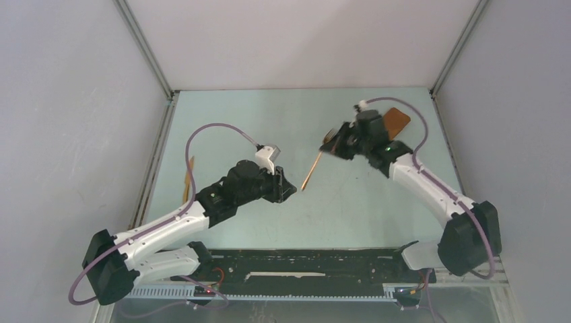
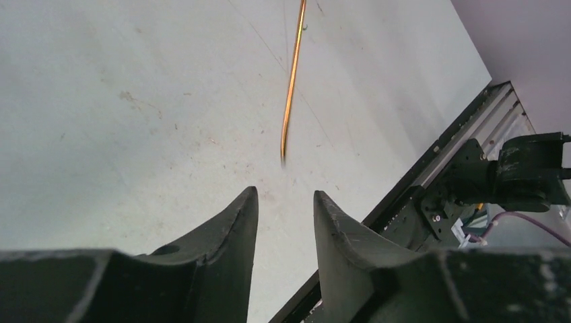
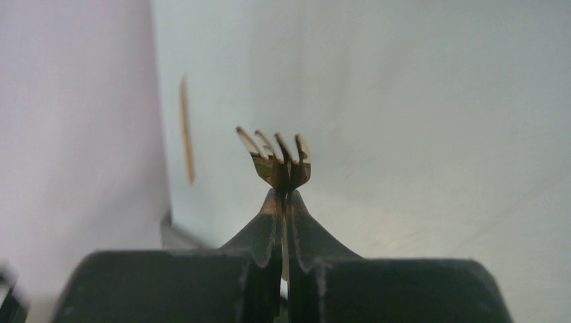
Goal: Fold the napkin into a case and place the utensils inside
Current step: Pass from the left arm to the right, then insert the fork into the folded napkin.
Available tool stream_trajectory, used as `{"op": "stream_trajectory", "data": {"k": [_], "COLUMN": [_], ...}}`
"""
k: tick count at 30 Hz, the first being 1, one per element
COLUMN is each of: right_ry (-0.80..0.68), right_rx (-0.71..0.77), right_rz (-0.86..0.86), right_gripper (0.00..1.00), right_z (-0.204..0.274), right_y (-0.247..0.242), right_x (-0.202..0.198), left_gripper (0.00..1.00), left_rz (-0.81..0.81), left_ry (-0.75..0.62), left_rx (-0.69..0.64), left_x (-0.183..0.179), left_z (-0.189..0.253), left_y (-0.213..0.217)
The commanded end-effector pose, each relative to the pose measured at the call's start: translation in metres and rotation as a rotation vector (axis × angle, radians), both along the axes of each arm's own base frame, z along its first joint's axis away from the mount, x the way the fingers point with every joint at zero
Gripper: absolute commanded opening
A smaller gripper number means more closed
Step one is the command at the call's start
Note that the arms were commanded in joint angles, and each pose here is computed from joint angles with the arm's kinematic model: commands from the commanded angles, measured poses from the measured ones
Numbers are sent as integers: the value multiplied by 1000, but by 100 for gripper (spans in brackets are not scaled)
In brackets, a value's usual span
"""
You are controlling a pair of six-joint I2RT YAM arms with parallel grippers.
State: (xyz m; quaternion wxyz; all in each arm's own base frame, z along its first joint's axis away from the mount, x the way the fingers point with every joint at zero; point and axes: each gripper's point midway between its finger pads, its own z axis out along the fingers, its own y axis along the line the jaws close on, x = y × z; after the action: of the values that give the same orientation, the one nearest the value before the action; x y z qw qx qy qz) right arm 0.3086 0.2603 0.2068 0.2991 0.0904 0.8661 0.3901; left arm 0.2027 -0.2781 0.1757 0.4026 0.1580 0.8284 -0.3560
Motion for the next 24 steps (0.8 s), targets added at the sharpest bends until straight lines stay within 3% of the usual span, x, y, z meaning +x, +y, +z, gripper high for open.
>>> {"op": "stream_trajectory", "data": {"k": [1,8,11,17,24], "right_ry": [-12,23,35,68,100], "right_rx": [-167,-319,-351,-352,-364], "right_rz": [-223,-518,-567,-629,-637], "right_gripper": [0,0,0,0,0], "right_z": [-2,-8,-12,-30,-59], "right_y": [-103,-260,-299,-354,-373], "right_x": [72,168,199,249,284], "left_gripper": [43,46,62,65,65], "left_rz": [23,-25,-61,-97,-144], "left_ry": [-116,-121,-137,-182,-175], "left_rx": [4,66,52,62,85], "left_x": [12,11,10,11,14], "left_z": [44,27,24,22,13], "left_y": [8,8,2,-2,-13]}}
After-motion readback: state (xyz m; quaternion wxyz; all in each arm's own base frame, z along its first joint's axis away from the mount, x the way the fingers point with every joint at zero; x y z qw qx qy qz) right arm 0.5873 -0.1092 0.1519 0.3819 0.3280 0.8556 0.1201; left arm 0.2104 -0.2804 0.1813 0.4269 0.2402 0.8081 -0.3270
